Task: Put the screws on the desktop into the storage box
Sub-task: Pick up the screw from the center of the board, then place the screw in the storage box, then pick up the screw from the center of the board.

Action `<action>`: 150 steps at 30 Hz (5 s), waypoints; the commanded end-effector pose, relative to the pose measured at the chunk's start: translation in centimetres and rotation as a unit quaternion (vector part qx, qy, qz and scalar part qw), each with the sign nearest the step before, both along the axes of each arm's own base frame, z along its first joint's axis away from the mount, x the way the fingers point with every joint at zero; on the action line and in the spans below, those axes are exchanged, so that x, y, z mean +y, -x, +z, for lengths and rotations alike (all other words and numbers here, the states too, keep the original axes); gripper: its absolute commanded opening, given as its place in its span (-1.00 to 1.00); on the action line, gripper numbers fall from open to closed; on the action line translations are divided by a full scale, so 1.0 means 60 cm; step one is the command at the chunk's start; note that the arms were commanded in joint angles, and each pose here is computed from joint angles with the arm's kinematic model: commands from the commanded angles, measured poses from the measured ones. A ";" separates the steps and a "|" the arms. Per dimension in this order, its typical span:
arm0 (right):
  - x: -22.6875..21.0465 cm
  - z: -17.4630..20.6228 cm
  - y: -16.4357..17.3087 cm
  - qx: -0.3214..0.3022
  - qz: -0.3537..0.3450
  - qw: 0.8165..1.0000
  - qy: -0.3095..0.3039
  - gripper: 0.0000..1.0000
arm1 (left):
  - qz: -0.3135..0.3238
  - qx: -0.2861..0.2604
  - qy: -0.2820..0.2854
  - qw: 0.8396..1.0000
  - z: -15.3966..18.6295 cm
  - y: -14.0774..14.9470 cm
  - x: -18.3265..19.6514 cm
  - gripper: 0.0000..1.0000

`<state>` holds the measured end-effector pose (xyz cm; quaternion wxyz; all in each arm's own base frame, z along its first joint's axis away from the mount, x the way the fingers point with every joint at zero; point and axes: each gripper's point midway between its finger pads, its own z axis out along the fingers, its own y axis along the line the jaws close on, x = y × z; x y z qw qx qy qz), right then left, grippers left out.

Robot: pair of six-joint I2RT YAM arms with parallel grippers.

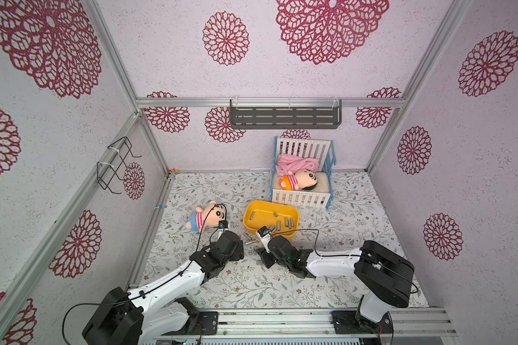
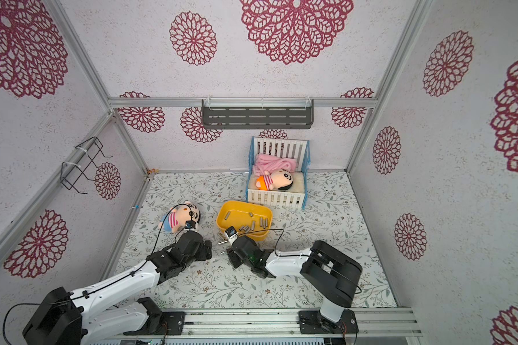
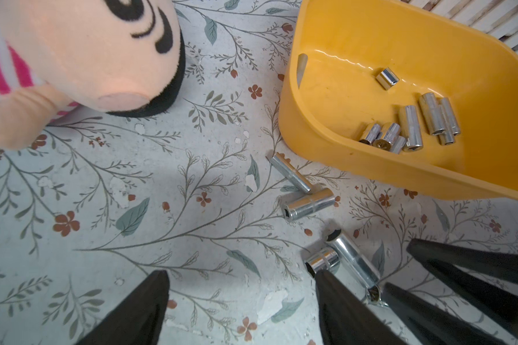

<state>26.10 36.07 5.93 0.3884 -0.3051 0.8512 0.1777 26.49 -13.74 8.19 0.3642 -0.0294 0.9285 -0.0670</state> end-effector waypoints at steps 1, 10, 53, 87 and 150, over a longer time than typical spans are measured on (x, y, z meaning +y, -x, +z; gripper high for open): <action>0.006 -0.009 -0.007 -0.012 -0.005 0.999 0.036 -0.15 | 0.001 0.010 -0.014 1.000 -0.010 0.004 0.003 0.63; 0.005 -0.033 -0.016 -0.008 -0.022 0.997 0.069 -0.24 | 0.001 0.009 -0.013 1.000 -0.009 0.004 0.003 0.63; -0.107 0.188 -0.010 -0.153 -0.112 0.975 -0.113 -0.76 | -0.012 0.021 -0.006 1.000 -0.014 0.006 -0.008 0.63; -0.211 0.084 -0.125 -0.039 -0.243 0.967 -0.068 -0.72 | -0.035 0.050 0.004 0.998 -0.031 0.008 -0.032 0.63; 0.010 0.004 0.068 -0.004 0.037 0.994 0.103 -0.23 | 0.056 -0.070 0.008 0.996 0.046 0.009 0.049 0.67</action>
